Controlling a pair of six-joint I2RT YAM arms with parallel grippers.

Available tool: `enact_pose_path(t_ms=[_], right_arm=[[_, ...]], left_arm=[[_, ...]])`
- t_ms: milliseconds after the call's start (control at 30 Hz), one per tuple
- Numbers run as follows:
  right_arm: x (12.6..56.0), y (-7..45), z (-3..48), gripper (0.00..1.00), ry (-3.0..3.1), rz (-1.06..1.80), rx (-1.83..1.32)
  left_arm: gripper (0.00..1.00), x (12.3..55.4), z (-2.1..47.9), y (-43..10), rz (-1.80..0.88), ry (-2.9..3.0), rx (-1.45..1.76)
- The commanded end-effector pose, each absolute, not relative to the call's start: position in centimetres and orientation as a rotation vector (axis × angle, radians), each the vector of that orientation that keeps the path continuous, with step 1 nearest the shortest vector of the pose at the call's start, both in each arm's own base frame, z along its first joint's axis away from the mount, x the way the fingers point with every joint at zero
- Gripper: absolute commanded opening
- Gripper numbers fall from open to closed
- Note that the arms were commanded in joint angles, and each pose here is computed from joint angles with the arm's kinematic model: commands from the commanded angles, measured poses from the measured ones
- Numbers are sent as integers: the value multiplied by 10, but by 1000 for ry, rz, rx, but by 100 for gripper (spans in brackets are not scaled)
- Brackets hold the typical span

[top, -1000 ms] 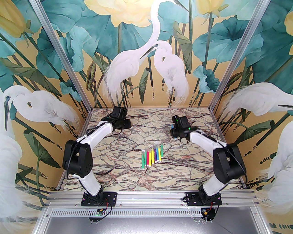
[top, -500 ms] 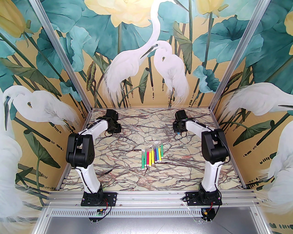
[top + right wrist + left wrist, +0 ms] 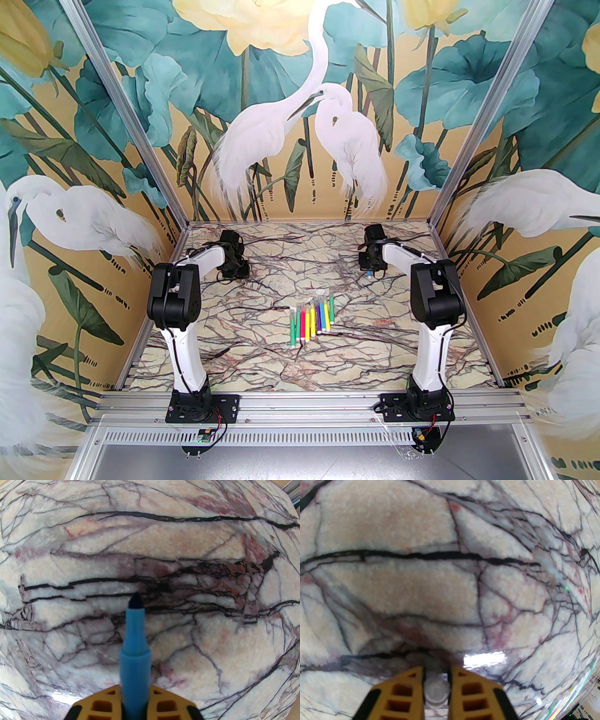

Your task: Open the pen caps

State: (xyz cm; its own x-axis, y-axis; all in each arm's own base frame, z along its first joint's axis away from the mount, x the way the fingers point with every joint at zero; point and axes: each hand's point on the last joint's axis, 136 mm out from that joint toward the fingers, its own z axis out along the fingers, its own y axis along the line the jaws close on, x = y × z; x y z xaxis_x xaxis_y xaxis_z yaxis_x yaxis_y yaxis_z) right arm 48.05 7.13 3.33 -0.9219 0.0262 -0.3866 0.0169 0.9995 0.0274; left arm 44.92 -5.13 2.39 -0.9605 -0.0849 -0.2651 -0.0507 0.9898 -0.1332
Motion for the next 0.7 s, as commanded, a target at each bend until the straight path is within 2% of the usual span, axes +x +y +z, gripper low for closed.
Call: enact_pose_path(t_ms=[0, 233, 500, 667], right_arm=[[477, 72, 23, 13, 2796, 53, 53], [474, 72, 17, 15, 2828, 64, 60], [470, 69, 14, 20, 2844, 56, 77], [469, 69, 13, 24, 2849, 59, 79]], left_arm=[[0, 445, 15, -54, -218, 2901, -78], [3, 445, 10, -57, -244, 2914, -72], [19, 445, 8, -59, -253, 2918, -63], [22, 444, 8, -58, -252, 2918, -58]])
